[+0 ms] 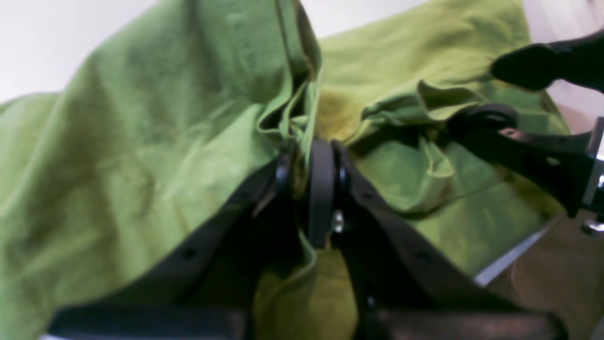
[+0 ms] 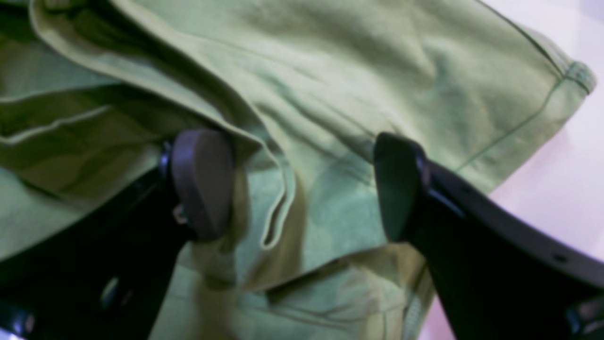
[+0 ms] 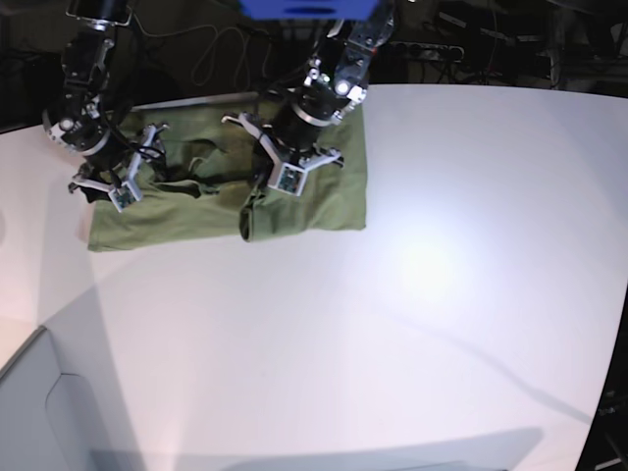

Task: Fold the T-shirt properly

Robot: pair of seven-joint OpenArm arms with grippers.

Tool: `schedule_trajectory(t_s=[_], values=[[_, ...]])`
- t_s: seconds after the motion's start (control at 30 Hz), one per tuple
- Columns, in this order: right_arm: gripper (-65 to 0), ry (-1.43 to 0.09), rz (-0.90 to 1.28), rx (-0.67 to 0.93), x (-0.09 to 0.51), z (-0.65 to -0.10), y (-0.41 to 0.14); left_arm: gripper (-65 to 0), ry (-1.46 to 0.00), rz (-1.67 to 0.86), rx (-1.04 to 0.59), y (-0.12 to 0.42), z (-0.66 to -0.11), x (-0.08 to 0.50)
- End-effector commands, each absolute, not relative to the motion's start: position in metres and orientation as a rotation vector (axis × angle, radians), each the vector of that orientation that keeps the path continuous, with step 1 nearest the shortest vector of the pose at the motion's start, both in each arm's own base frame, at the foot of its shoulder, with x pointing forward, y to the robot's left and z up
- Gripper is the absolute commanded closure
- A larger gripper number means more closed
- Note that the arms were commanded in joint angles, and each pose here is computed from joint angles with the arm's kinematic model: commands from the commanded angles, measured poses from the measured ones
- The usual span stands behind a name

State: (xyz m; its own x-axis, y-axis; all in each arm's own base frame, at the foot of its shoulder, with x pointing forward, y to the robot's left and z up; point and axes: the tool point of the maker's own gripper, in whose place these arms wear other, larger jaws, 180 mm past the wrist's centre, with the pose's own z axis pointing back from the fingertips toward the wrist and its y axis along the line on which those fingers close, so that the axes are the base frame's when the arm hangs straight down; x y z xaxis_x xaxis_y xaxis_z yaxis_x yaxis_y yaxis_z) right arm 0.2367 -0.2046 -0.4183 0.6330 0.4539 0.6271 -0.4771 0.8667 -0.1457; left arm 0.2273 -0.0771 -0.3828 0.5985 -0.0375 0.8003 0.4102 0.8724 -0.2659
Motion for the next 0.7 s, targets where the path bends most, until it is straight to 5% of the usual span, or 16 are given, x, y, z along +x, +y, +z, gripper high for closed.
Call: schedule_trajectory(t_s=[0.0,0.33,0.57,0.67], values=[[-40.9,-0.708,0.549,0.026,0.238,-0.415,-0.207,0.0,-0.936,-0.261,-0.482,-0.085,-0.372,0.234],[-41.0,-0.729,0.553,0.023,0.243,-0.410,-0.206,0.0,-0.934,-0.262,-0.489,-0.089,-0.372,0.238],[-41.1,-0.745,0.548,0.012,0.249,-0.405,-0.209,-30.1,-0.963,-0.274,-0.512,-0.095,-0.358,0.236],[-41.1,-0.767,0.559,-0.004,0.253,-0.396,-0.209,-31.6,-1.012,-0.301,-0.534,-0.098,-0.337,0.233]])
